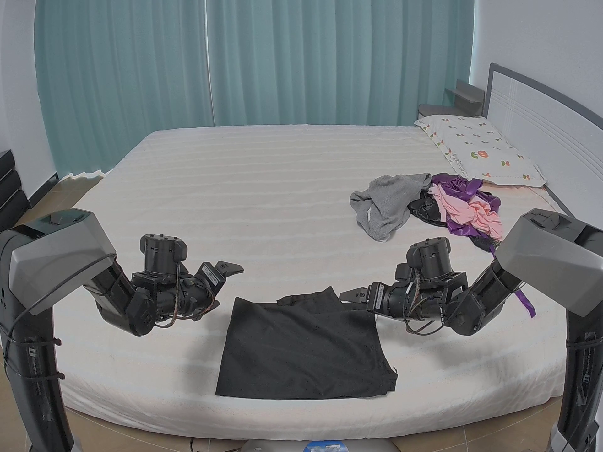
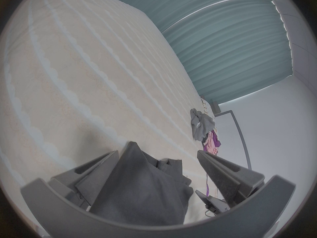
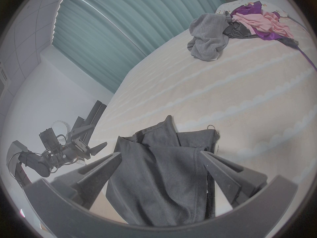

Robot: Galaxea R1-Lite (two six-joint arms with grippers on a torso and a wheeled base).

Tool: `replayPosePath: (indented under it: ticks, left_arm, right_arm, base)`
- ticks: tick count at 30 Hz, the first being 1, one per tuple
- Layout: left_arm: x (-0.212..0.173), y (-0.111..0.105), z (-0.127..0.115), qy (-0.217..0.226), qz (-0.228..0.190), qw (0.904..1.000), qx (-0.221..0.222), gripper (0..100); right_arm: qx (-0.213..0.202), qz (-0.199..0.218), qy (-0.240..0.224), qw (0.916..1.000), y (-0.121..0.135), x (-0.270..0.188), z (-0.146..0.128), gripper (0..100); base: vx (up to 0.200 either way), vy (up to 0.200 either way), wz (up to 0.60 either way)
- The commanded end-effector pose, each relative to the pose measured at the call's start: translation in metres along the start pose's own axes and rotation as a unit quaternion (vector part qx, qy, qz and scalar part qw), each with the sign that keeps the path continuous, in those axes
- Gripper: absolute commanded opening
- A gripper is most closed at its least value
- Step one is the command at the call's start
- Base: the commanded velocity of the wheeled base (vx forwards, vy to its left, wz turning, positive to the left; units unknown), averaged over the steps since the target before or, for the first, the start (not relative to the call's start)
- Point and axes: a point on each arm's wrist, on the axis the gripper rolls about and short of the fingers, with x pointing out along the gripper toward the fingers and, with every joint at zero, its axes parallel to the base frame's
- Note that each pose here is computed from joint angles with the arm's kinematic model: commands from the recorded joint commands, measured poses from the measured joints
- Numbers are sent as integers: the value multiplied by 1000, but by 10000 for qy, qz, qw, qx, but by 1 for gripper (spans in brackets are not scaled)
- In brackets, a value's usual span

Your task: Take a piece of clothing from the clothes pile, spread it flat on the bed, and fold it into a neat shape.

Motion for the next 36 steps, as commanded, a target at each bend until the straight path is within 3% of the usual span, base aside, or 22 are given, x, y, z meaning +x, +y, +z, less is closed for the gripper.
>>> replayPosePath:
  ticks: [1, 36]
  left_arm:
    - [17, 7, -7, 40, 167, 9999, 15, 100]
    - [18, 9, -10, 32, 220, 9998, 19, 100]
  right_arm:
    - [-4, -14, 5, 10000, -2, 9, 1, 100]
    - [-76, -300, 53, 9995, -14, 35, -9, 100]
  base:
    - [0, 0, 0]
    - [0, 0, 0]
